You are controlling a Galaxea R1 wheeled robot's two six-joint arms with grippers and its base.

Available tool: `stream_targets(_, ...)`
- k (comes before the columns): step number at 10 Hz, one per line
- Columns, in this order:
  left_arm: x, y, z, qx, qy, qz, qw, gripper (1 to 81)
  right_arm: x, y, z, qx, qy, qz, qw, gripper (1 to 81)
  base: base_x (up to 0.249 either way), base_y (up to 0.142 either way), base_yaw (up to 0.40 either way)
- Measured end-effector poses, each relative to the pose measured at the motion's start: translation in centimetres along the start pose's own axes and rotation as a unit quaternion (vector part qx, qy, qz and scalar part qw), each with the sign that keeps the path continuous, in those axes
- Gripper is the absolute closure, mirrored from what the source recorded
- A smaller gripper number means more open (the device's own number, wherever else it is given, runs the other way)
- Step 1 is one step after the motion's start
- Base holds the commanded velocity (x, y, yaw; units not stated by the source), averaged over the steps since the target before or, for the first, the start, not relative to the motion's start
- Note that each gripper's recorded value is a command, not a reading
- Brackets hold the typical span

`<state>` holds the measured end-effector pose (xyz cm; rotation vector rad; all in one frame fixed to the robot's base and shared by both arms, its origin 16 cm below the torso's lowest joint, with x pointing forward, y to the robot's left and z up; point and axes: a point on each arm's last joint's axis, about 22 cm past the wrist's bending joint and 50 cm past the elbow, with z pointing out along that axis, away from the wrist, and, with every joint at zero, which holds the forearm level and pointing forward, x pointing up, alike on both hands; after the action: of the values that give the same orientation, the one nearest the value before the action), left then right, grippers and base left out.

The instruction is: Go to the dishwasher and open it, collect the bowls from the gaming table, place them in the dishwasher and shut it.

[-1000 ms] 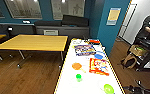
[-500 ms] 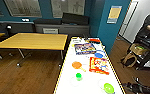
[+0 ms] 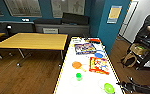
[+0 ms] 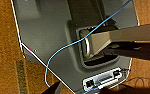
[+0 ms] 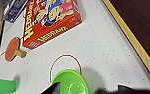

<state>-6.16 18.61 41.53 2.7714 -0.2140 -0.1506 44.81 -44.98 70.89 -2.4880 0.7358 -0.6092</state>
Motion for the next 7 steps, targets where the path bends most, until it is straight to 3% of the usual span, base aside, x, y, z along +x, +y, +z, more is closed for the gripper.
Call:
stream_targets(4, 0.0, 0.2, 0.1, -0.001, 0.000, 0.000, 1.0000, 1.0, -3.7, 2.2, 3.1, -0.021, -0.020, 0.015, 0.9995, 1.0, 0.000, 0.000, 0.000)
stream_targets(7, 0.0, 0.2, 0.1, -0.001, 0.000, 0.000, 1.0000, 1.0, -2.6, 2.0, 3.0, -0.020, -0.010, 0.032, 0.9992, 1.0, 0.000, 0.000, 0.000)
